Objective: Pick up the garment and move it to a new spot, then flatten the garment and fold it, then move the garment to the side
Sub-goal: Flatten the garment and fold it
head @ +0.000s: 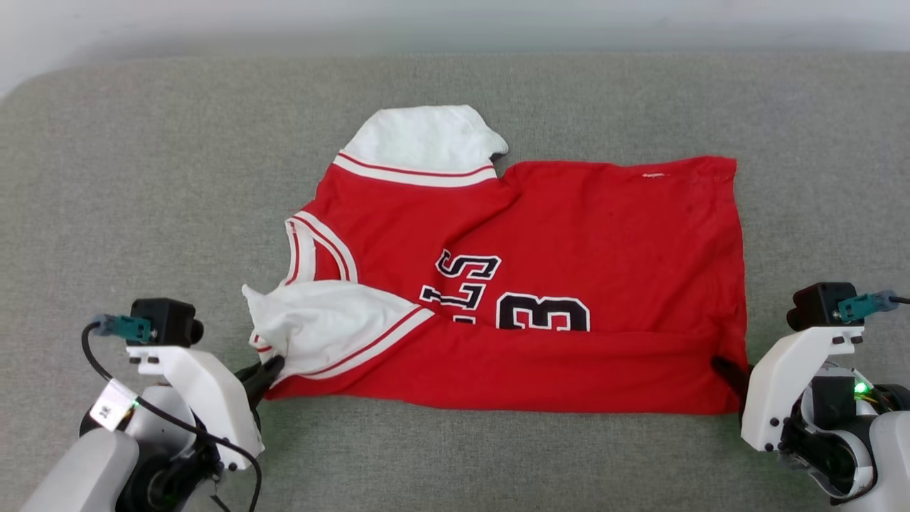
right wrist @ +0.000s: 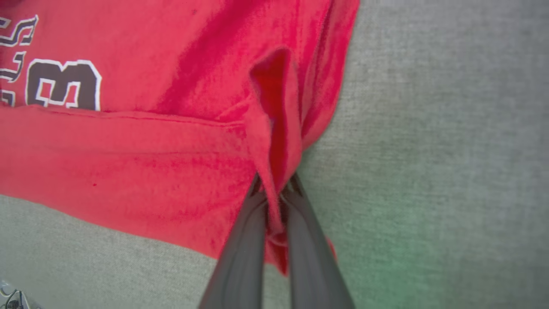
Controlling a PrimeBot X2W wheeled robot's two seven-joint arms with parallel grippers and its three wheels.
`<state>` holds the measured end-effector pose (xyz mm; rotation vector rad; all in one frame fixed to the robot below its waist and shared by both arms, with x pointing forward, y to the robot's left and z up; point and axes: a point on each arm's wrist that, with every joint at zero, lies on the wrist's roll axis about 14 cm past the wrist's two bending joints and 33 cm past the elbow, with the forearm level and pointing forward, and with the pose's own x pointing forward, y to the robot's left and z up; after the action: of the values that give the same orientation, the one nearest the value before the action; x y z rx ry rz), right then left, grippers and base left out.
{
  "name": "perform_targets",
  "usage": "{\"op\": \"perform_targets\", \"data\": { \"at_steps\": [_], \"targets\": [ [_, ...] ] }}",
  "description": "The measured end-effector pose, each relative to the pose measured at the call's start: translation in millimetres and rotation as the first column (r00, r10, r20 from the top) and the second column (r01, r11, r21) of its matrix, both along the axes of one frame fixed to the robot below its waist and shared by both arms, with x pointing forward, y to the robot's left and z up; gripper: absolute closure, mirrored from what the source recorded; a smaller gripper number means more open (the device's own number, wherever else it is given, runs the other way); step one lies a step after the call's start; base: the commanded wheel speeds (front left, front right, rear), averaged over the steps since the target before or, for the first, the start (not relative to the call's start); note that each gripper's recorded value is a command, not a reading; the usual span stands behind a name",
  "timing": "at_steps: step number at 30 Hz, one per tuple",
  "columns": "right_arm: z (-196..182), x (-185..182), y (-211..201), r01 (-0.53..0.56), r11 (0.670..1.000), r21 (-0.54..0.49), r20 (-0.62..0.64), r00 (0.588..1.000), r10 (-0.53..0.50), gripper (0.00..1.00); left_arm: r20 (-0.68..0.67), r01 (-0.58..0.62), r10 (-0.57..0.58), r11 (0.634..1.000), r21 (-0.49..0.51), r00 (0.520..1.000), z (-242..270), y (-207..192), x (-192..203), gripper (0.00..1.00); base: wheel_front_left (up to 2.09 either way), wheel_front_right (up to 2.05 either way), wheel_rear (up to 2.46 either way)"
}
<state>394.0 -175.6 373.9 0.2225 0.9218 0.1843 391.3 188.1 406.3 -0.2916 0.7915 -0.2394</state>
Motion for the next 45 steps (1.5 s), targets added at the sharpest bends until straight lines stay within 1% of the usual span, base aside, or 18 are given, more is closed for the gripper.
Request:
{"op": "perform_targets", "data": {
  "at_steps": [6,14,17,19,20,25,26,27,28,29,31,33,35,38,40,43,45],
  "targets": [
    [29.5,-6.2,-4.8,-0.005,1.0,-0.021,0.087,0.996,0.006,1.0,0.02,-0.024,0.024,1.0,-0.004,1.0,10.2,0.9,-19.0,1.0,0.0,0.0,0.0],
    [51.5,-43.4,-3.7,-0.013,1.0,-0.019,0.123,0.992,0.015,1.0,0.024,-0.085,0.085,0.996,-0.009,0.996,22.3,9.8,-59.6,1.0,0.0,0.0,0.0],
    [50.3,-61.9,-0.8,-0.004,1.0,0.008,0.099,0.995,0.004,1.0,-0.011,-0.116,0.116,0.993,-0.016,0.993,17.6,14.6,-81.5,1.0,0.0,0.0,0.0],
    [46.5,-73.2,-1.6,0.002,1.0,0.007,0.076,0.997,-0.002,1.0,-0.037,-0.142,0.141,0.99,-0.023,0.989,12.9,18.0,-93.6,1.0,0.0,0.0,0.0],
    [37.1,-86.2,-2.4,0.027,0.999,0.023,0.034,0.999,-0.028,1.0,-0.068,-0.158,0.155,0.987,-0.033,0.986,5.2,18.5,-104.0,1.0,0.0,0.0,0.0],
    [19.1,-97.3,-2.2,0.066,0.997,0.038,-0.015,0.998,-0.065,1.0,-0.08,-0.163,0.159,0.985,-0.053,0.984,-5.4,11.6,-104.0,1.0,0.0,0.0,0.0],
    [17.5,-96.7,-2.3,0.077,0.996,0.045,-0.009,0.997,-0.077,1.0,-0.086,-0.161,0.156,0.985,-0.055,0.984,-7.5,10.8,-103.5,0.88,0.0,0.0,0.0],
    [17.0,-95.2,-1.9,0.088,0.995,0.054,0.003,0.996,-0.088,0.59,-0.087,-0.162,0.157,0.985,-0.055,0.984,-8.5,10.4,-101.8,0.3,0.0,0.0,0.0],
    [16.4,-93.9,-0.9,0.088,0.995,0.053,0.018,0.996,-0.089,0.0,-0.086,-0.158,0.153,0.986,-0.058,0.984,-9.0,9.5,-100.3,0.0,0.0,0.0,0.0],
    [17.1,-91.7,-0.3,0.093,0.994,0.057,0.041,0.995,-0.095,0.0,-0.086,-0.158,0.153,0.986,-0.061,0.985,-9.5,8.8,-98.9,0.0,0.0,0.0,0.0],
    [25.5,-82.0,-0.5,0.106,0.992,0.064,0.129,0.985,-0.113,0.0,-0.06,-0.15,0.146,0.987,-0.058,0.987,-7.6,8.4,-94.9,0.0,0.0,0.0,0.0],
    [42.5,-66.8,-1.1,0.121,0.99,0.078,0.25,0.959,-0.137,0.0,-0.018,-0.149,0.149,0.987,-0.053,0.989,-1.8,9.9,-87.7,0.0,0.0,0.0,0.0],
    [61.1,-54.2,-4.6,0.136,0.988,0.08,0.371,0.915,-0.156,0.0,0.05,-0.149,0.151,0.988,-0.034,0.987,7.6,13.3,-78.1,0.0,0.0,0.0,0.0],
    [88.0,-40.3,-12.8,0.164,0.984,0.074,0.528,0.83,-0.179,0.0,0.167,-0.152,0.152,0.988,-0.009,0.974,25.5,17.0,-60.9,0.0,0.0,0.0,0.0],
    [102.1,-34.1,-15.9,0.174,0.982,0.067,0.6,0.78,-0.179,0.0,0.246,-0.146,0.142,0.989,-0.003,0.959,40.4,14.9,-47.9,0.0,0.0,0.0,0.0],
    [119.4,-25.9,-20.3,0.189,0.98,0.056,0.672,0.719,-0.177,0.0,0.366,-0.141,0.131,0.99,0.001,0.921,63.1,10.0,-26.7,0.0,0.0,0.0,0.0],
    [129.1,-17.9,-21.3,0.195,0.979,0.054,0.705,0.687,-0.176,0.0,0.458,-0.144,0.13,0.99,-0.004,0.88,81.6,8.0,-7.6,0.0,0.0,0.0,0.0]
  ]
}}
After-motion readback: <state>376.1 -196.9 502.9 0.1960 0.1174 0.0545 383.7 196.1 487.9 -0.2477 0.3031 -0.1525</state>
